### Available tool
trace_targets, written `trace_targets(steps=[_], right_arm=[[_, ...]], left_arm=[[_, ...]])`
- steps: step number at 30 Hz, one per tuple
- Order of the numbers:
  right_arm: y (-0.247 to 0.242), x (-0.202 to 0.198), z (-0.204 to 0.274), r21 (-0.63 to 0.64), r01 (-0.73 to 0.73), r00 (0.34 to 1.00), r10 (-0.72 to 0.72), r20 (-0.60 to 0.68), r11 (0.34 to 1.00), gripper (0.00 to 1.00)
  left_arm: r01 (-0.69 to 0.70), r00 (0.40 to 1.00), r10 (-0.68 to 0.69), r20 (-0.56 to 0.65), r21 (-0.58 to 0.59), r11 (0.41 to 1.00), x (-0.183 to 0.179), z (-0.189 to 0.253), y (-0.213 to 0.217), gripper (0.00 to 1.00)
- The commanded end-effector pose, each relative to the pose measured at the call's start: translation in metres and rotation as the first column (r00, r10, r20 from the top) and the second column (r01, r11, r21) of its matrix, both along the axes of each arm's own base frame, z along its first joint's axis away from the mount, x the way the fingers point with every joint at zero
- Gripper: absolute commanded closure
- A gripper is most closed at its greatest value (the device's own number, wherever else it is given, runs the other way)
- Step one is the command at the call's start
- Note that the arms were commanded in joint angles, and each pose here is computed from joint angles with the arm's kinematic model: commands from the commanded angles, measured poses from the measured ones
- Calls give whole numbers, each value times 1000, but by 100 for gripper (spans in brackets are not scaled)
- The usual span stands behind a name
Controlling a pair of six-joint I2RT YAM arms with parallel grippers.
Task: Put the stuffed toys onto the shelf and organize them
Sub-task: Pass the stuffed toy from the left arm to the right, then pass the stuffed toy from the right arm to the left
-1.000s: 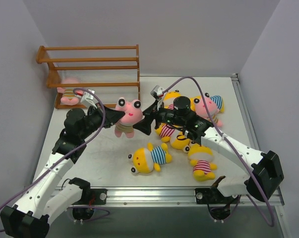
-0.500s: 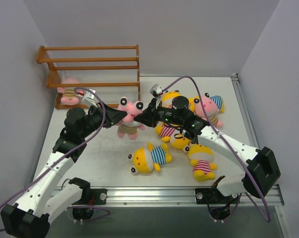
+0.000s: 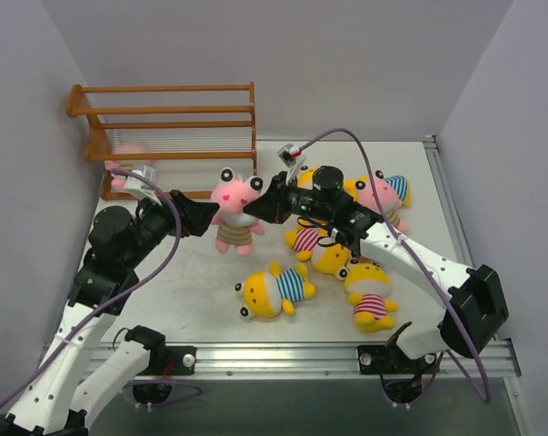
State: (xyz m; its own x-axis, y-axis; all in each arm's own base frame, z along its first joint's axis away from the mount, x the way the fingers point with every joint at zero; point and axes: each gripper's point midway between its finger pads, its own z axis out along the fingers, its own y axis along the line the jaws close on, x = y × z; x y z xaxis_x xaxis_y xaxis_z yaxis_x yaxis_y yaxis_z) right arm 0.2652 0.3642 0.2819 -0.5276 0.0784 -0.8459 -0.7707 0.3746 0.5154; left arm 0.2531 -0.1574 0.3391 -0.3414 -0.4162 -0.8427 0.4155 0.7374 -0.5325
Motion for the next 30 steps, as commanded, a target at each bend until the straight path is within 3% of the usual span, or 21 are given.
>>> trace_targets(steps=[1,9,24,28,30], right_arm=[[-1,10,23,91,29,995,-20,-100,995,100],[1,21,28,217,68,963,-7,-270,974,100],[9,18,30,286,44,943,55,-328,957,100],[10,19,26,288,43,940,59,-336,957,100],[11,19,25,289,43,939,61,-340,956,100]], left_arm=[[-49,997,42,60,123,991,-5,-7,17,6],[11,999,-16,38,138,990,-23,-45,14,4],[-30,999,36,-39,124,992,-16,-90,14,5],[-33,998,39,-50,107,994,-13,-93,10,12],[-34,998,38,-42,83,996,-11,-90,8,21]])
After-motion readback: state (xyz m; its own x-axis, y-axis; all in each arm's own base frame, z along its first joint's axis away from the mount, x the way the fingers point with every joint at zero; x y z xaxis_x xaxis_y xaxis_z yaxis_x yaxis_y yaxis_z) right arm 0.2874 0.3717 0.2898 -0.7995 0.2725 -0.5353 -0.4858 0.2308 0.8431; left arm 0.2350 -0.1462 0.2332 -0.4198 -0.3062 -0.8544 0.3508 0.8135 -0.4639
